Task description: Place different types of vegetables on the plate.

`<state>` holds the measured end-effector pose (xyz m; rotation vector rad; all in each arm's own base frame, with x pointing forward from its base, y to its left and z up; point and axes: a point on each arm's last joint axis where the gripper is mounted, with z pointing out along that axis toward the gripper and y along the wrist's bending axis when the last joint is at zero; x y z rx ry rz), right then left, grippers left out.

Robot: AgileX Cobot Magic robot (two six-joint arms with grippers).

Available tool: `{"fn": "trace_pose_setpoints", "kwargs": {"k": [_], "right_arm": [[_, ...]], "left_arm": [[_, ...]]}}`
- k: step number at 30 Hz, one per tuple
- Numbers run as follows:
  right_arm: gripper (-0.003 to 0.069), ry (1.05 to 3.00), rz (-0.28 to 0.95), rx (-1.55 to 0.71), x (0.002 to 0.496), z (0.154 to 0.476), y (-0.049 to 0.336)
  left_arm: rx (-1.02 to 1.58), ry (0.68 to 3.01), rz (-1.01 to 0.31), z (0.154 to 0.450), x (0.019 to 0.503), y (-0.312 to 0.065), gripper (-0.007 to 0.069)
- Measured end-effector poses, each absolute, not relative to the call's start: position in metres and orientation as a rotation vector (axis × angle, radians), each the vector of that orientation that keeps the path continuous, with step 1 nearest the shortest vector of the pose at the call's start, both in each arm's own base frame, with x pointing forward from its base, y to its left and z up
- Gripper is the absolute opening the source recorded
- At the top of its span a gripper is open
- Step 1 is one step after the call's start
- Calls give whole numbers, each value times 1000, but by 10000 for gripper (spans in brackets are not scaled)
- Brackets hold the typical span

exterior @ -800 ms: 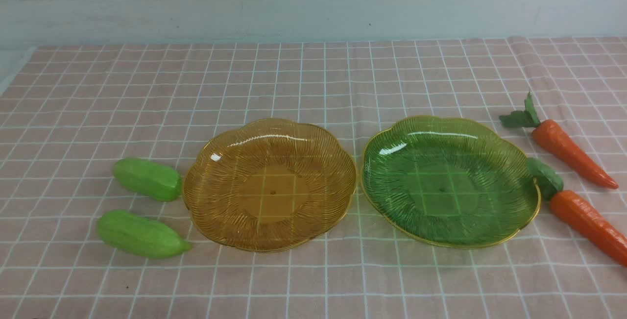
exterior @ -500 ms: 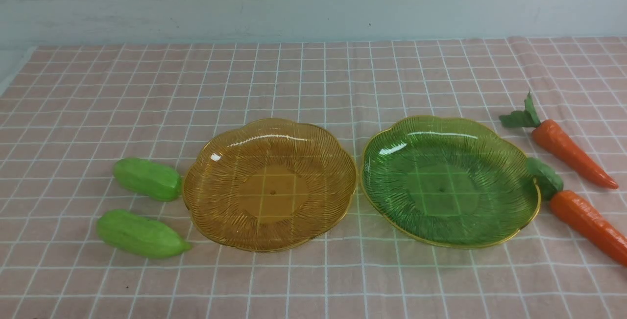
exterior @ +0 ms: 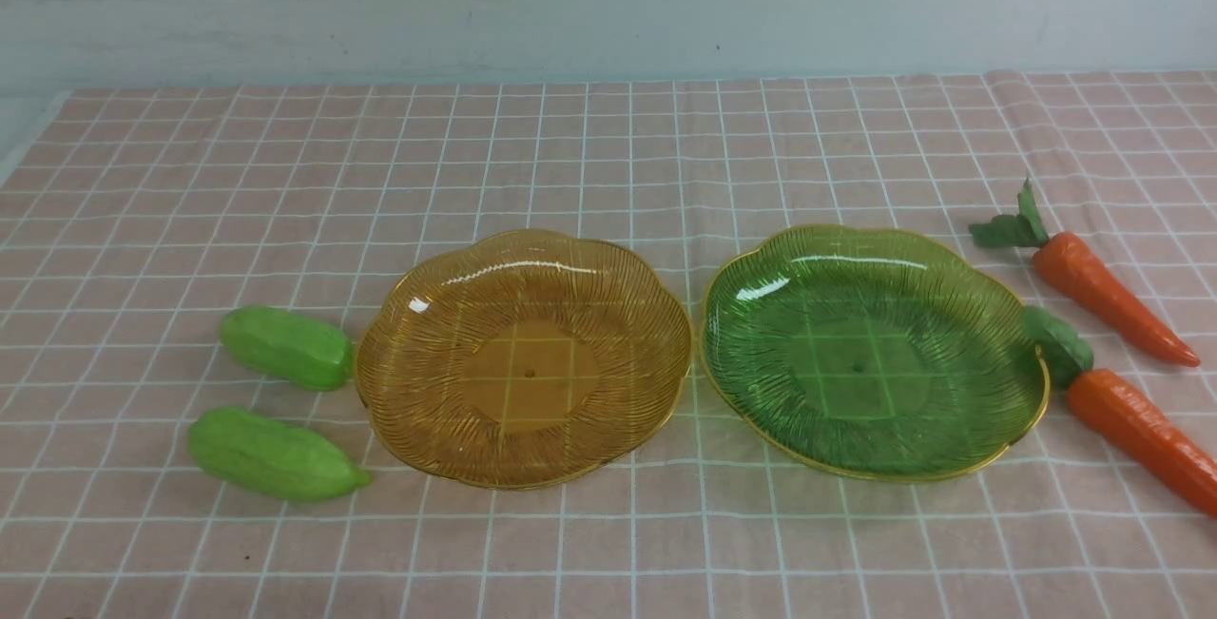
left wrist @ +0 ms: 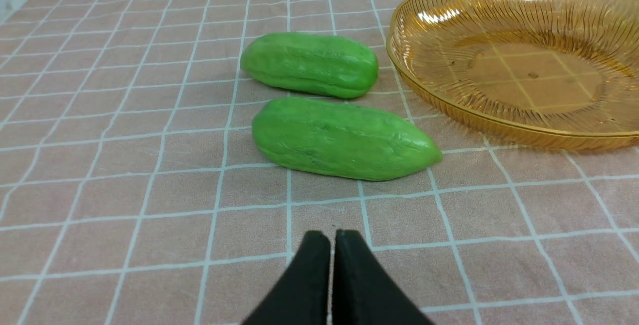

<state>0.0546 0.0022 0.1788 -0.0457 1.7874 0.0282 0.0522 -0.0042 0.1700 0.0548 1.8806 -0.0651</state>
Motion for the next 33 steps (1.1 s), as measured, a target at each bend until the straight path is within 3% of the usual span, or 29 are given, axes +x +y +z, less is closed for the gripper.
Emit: {"fn": "trace_pose_setpoints", "kwargs": {"k": [16,20,22,24,27,29,33], "right_arm": [[-17,1787,28,-46,55,179,2],[-17,1788,47,-30,55,179,3],[-17,1779,163,67,55,180,5],[-17,1730,467,334,55,183,10],[-17,1672,732,559,55,186,14],[-17,1641,829,639,55,187,15],[-17,1584,911,710,55,191,15]], "left_arm": [[55,1881,-65,170,52,-4,-4],[-8,1882,-134,170,52,-6,-4],[-132,1881,-276,170,52,-9,-4],[-322,1865,-492,172,51,-14,-4],[-587,1814,-811,175,51,-21,-4],[-662,1791,-906,176,50,-23,-4],[-741,1760,-1018,178,50,-26,-4]]}}
